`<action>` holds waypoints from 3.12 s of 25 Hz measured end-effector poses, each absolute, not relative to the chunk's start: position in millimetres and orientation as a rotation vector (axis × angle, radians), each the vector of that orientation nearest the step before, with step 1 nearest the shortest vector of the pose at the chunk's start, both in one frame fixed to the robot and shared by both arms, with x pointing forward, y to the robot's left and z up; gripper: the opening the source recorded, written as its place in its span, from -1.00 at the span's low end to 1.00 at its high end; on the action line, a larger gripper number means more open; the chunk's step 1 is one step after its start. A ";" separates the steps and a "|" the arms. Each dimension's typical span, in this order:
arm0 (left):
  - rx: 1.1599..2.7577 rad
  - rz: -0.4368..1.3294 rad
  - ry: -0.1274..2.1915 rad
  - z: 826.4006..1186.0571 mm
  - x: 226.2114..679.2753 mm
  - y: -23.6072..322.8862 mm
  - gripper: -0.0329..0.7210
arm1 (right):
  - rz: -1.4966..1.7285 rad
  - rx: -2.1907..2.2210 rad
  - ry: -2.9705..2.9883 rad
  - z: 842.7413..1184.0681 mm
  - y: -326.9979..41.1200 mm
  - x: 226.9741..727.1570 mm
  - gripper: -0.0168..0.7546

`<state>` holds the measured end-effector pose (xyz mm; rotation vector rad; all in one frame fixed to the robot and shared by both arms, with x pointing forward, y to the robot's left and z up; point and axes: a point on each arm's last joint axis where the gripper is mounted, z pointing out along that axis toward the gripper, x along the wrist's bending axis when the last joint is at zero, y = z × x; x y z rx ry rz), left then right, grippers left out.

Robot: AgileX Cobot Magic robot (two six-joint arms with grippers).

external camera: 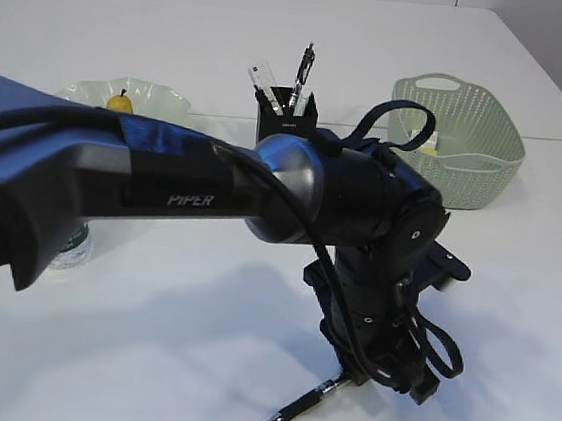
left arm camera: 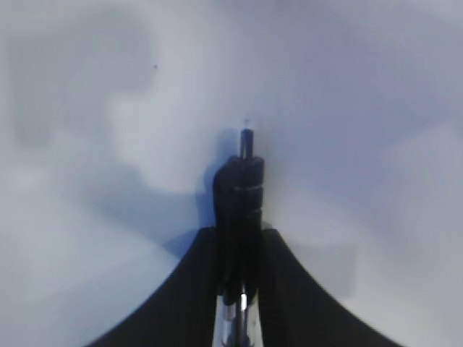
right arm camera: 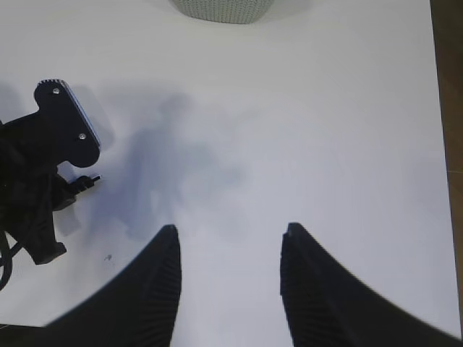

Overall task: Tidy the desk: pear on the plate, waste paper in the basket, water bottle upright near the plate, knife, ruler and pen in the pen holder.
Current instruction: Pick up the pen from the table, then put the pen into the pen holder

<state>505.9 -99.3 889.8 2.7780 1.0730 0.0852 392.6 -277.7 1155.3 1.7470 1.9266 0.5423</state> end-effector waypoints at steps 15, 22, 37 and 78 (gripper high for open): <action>2.522 0.220 0.975 973.3 536.5 -128.3 -0.68 | 0.542 1.747 1.927 1155.3 -277.7 392.6 0.00; 2.415 0.257 0.932 985.8 544.2 -134.5 -0.68 | 0.542 1.745 1.928 1155.3 -277.7 392.6 0.00; 2.100 0.338 0.826 1006.1 569.5 -143.8 -0.68 | 0.537 1.739 1.926 1155.5 -278.2 392.9 0.00; 1.866 0.463 1.111 1051.4 673.2 -27.6 -0.68 | 0.585 1.694 1.894 1158.4 -277.6 397.3 0.00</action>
